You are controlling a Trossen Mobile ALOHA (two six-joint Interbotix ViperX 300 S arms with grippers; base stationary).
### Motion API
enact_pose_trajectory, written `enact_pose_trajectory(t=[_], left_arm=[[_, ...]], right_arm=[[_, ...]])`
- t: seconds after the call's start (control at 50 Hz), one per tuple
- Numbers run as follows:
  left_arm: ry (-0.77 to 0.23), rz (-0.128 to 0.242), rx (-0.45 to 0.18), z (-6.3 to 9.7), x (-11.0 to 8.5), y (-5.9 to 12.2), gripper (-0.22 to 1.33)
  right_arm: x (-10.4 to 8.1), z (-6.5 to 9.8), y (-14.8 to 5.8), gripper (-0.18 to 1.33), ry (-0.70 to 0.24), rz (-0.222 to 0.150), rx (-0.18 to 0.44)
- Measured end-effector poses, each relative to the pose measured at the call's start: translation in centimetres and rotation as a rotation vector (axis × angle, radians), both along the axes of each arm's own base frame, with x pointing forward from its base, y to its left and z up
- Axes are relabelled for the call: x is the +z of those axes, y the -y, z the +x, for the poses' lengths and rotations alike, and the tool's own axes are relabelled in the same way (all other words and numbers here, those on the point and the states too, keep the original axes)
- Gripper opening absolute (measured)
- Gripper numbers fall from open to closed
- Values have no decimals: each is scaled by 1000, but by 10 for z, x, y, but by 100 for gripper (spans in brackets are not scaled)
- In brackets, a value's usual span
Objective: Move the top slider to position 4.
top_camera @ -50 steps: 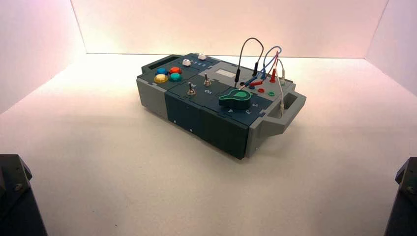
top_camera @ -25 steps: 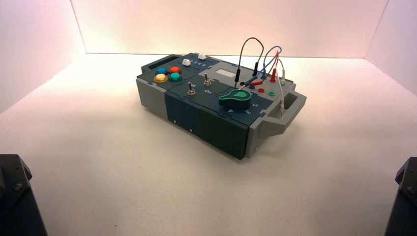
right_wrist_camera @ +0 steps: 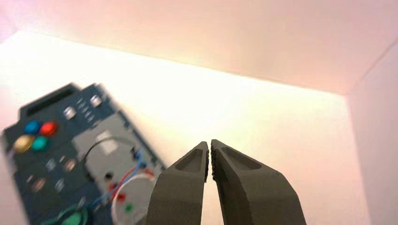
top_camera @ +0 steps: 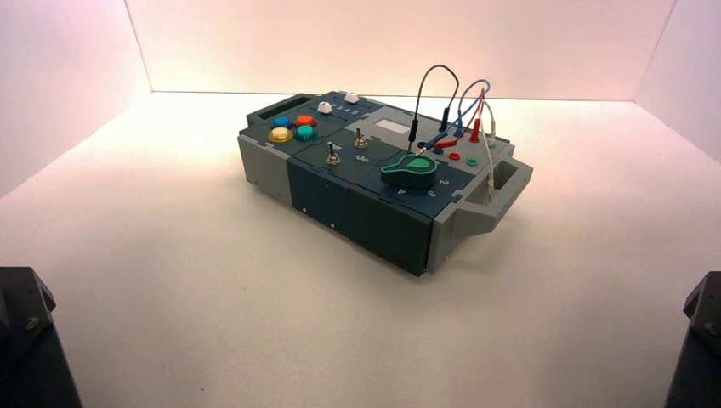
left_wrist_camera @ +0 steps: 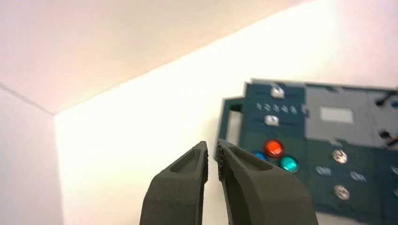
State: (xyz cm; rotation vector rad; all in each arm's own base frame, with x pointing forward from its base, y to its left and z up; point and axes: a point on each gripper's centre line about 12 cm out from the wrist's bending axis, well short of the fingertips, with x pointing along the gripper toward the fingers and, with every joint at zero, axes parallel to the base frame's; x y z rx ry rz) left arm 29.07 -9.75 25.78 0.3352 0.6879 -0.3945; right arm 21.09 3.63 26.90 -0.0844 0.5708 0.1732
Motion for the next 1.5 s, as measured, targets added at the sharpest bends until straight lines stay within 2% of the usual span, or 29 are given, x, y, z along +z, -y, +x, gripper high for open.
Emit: enact_pose_trajectory(t=[0.12,0.18,0.28,0.38,0.44,0.48,0.58,0.64,0.86,0.96,1.18,1.26,1.34,1.5], left_arm=[[-27,12,-29,8,0,11,23],[-28,13,-32,12,1,13,20],[-20,12,-34,19,6,16,4],[-17,26,-46,24,5,18,2],[-13,32,-54,26,3,19,-16],[-11,32,-56,27,3,20,-17],[6,29,-62,32,2,24,-16],[14,34,-71,38,1,27,-16],[3,76,-114,54,-2,36,-16],[-43,99,-140,61,-6,44,-16],[-197,101,-145,76,-21,57,-16],[-226,101,-151,81,-25,61,-16],[-246,114,-174,87,-28,69,-16],[-258,162,-247,94,-37,83,-16]], right_arm=[[2,-4,-5,-1,-39,-10,26],[2,-6,-7,-12,-71,-21,42],[2,-8,-7,-13,-103,-34,52],[0,-11,-7,-13,-128,-39,55],[0,-12,-8,-13,-132,-35,57],[1,-12,-8,-14,-134,-27,58],[1,-16,-10,-14,-141,-4,71],[1,-17,-11,-14,-147,-9,87],[-2,-22,-18,-14,-161,-75,192],[-2,-24,-23,-14,-166,-97,241],[-7,-28,-31,-14,-194,-129,332],[-8,-31,-35,-14,-202,-143,380],[-8,-33,-38,-14,-208,-142,408],[-8,-35,-41,-14,-210,-129,431]])
